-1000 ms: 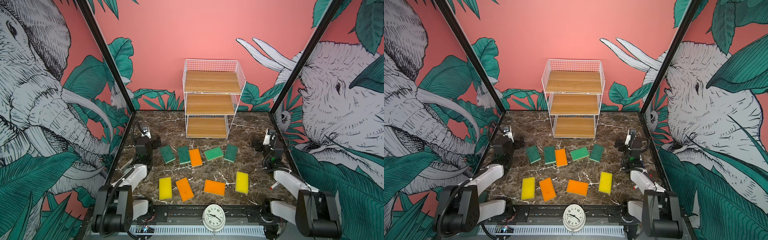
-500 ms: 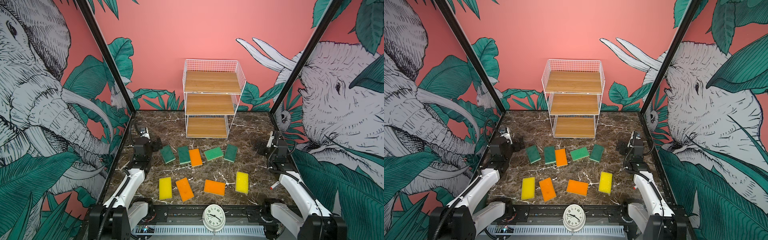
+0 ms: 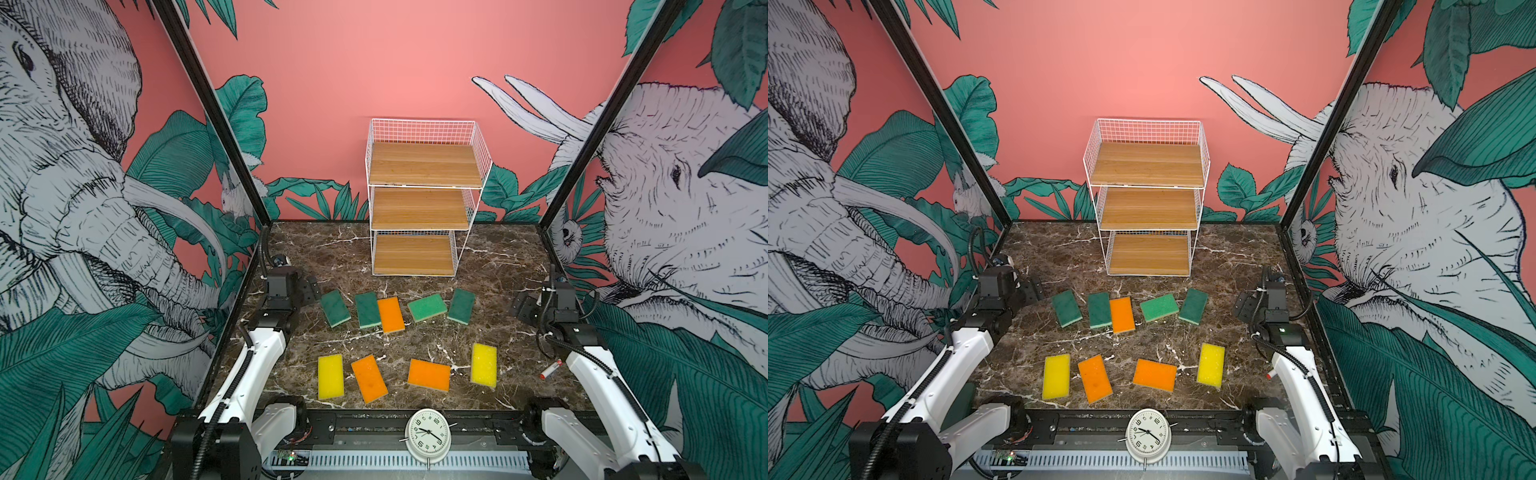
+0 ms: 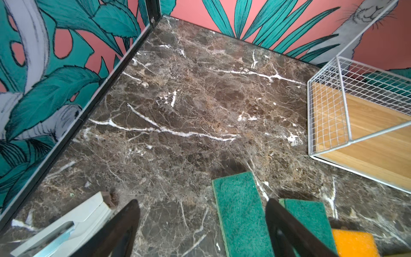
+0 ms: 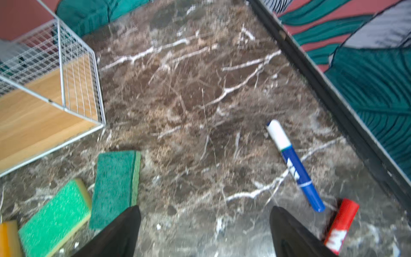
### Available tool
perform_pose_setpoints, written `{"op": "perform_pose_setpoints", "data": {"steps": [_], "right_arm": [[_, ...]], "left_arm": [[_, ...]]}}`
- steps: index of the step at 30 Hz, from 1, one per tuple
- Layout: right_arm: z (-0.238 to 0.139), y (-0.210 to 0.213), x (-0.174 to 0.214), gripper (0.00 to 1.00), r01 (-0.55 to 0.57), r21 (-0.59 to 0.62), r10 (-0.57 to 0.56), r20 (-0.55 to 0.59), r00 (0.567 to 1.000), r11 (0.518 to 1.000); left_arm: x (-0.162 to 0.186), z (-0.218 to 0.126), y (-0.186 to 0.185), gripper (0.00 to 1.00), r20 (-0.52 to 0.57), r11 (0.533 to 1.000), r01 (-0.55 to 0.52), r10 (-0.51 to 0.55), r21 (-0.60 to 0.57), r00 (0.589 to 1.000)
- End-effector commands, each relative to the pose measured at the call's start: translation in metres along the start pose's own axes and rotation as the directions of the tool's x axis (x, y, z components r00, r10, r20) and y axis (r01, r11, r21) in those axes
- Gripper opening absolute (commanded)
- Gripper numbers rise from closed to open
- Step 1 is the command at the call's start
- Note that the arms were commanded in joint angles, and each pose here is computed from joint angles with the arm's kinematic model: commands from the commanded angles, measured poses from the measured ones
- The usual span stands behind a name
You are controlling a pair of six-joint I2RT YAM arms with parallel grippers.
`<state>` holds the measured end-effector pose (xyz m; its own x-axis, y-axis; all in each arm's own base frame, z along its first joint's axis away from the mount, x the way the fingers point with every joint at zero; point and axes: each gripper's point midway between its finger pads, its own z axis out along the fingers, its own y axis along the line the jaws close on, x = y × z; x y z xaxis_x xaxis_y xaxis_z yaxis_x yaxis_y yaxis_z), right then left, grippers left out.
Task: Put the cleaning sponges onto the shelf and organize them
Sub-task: 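Move the right gripper down over the yellow sponge nearest the robot, then close the right gripper on the yellow sponge and lift it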
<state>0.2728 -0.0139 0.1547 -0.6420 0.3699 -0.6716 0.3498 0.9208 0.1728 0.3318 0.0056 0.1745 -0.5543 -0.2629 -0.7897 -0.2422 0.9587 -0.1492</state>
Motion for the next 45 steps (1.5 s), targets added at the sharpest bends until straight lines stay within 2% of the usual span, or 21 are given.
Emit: {"op": "perform_pose_setpoints", "data": {"steps": [1,15,18,22,34,41,45], "right_arm": [[-0.011,-0.004,0.027,0.91,-0.009,0.041,0.014,-0.115,0.993,0.999],[-0.044,0.022,0.096,0.87,0.042,-0.019,-0.046,-0.318,0.947,0.999],[-0.047,0.022,0.111,0.87,0.086,-0.016,-0.085,-0.369,0.925,0.996],[-0.05,0.034,0.13,0.89,0.134,-0.072,-0.153,-0.431,0.889,0.988],[-0.051,0.046,0.186,0.9,0.133,-0.103,-0.167,-0.518,0.839,0.986],[-0.043,0.053,0.204,0.91,0.176,-0.111,-0.208,-0.549,0.81,0.978],[-0.04,0.05,0.213,0.92,0.168,-0.099,-0.194,-0.569,0.799,0.981]], "left_arm": [[0.006,-0.008,-0.003,0.89,-0.042,0.999,0.032,-0.032,0.017,0.999],[0.009,-0.015,-0.015,0.85,-0.104,0.997,0.008,-0.001,0.075,0.995],[0.006,-0.019,-0.015,0.85,-0.1,0.997,0.004,0.004,0.076,0.995],[0.006,-0.02,-0.013,0.85,-0.094,0.998,-0.001,0.007,0.065,0.996],[0.002,-0.023,-0.016,0.85,-0.105,0.997,-0.029,0.037,0.075,0.994],[0.003,-0.024,-0.017,0.86,-0.115,0.996,-0.022,0.032,0.083,0.993],[0.005,-0.025,-0.014,0.86,-0.12,0.997,-0.03,0.038,0.07,0.992]]}}
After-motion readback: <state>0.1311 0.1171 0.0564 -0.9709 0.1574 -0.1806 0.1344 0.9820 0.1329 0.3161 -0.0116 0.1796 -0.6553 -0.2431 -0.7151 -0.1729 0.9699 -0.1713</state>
